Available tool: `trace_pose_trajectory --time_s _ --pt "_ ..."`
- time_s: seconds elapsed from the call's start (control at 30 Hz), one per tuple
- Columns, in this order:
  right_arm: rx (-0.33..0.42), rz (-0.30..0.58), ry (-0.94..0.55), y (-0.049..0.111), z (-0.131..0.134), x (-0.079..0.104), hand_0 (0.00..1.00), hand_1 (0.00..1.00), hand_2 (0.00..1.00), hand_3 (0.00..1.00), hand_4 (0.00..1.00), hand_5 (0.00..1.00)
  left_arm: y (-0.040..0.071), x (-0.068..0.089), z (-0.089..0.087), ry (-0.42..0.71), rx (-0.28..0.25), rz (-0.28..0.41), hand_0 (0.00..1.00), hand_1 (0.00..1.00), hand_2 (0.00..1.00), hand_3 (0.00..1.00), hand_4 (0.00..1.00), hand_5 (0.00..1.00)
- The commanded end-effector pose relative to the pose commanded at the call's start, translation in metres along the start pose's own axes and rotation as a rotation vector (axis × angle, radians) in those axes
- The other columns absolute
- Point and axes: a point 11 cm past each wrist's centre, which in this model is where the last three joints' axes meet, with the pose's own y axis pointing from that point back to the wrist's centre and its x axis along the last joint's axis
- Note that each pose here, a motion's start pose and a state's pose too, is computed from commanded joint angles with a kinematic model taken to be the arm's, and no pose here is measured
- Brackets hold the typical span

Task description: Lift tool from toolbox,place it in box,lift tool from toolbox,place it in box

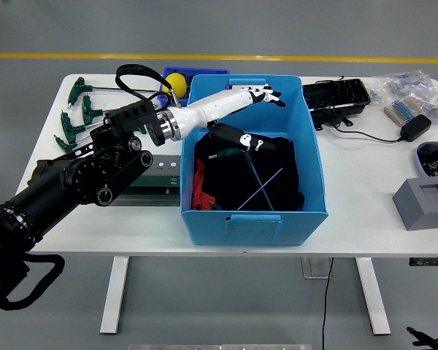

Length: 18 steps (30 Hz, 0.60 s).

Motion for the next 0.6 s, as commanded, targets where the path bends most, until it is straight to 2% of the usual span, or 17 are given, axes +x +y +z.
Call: trace_pose_trajectory --time_s 0.07,0.1,0.13,0.23,0.27,0.33,0.47,0.5,0.6 --pt "-0.002 0.002 -0.004 0.000 0.001 0.000 0.631 0.599 0.664 0.541 0.785 0.663 0.009 0.009 0.006 0.077 -0.023 0.063 0.857 0.903 0.939 0.809 0.997 0.678" --pt "-0.002 0.002 -0.004 0.000 0.002 0.000 0.629 0.596 0.664 0.541 0.785 0.663 0.016 0.013 0.007 0.138 -0.023 0.097 0.800 0.819 0.847 0.752 0.980 0.680" --pt "-0.002 0.002 -0.005 0.000 0.003 0.000 0.629 0.596 0.664 0.541 0.785 0.663 0.022 0.017 0.008 0.173 -0.022 0.120 0.800 0.819 0.847 0.752 0.980 0.680" --pt "-0.002 0.002 -0.003 0.000 0.004 0.001 0.629 0.596 0.664 0.541 0.785 0.663 0.042 0.019 0.000 0.304 0.029 0.162 0.800 0.819 0.847 0.752 0.980 0.680" --pt "-0.002 0.002 -0.002 0.000 0.004 0.001 0.625 0.596 0.664 0.541 0.785 0.663 0.049 0.017 -0.004 0.348 0.053 0.171 0.777 0.785 0.795 0.705 0.949 0.667" --pt "-0.003 0.002 -0.001 0.000 0.004 0.001 0.625 0.596 0.664 0.541 0.785 0.663 0.064 0.010 -0.016 0.460 0.110 0.190 0.777 0.785 0.795 0.705 0.949 0.667" --pt "-0.008 0.001 -0.001 0.000 0.008 -0.001 0.625 0.596 0.664 0.541 0.785 0.663 0.103 -0.012 -0.041 0.680 0.237 0.249 0.777 0.785 0.795 0.705 0.949 0.667" --pt "-0.008 0.001 -0.001 0.000 0.008 -0.001 0.624 0.597 0.662 0.541 0.785 0.662 0.110 -0.016 -0.045 0.722 0.254 0.261 0.755 0.752 0.791 0.703 0.958 0.687" --pt "-0.011 0.000 -0.004 0.000 0.010 -0.002 0.624 0.597 0.662 0.541 0.785 0.662 0.139 -0.028 -0.057 0.865 0.299 0.344 0.755 0.752 0.791 0.703 0.958 0.687"
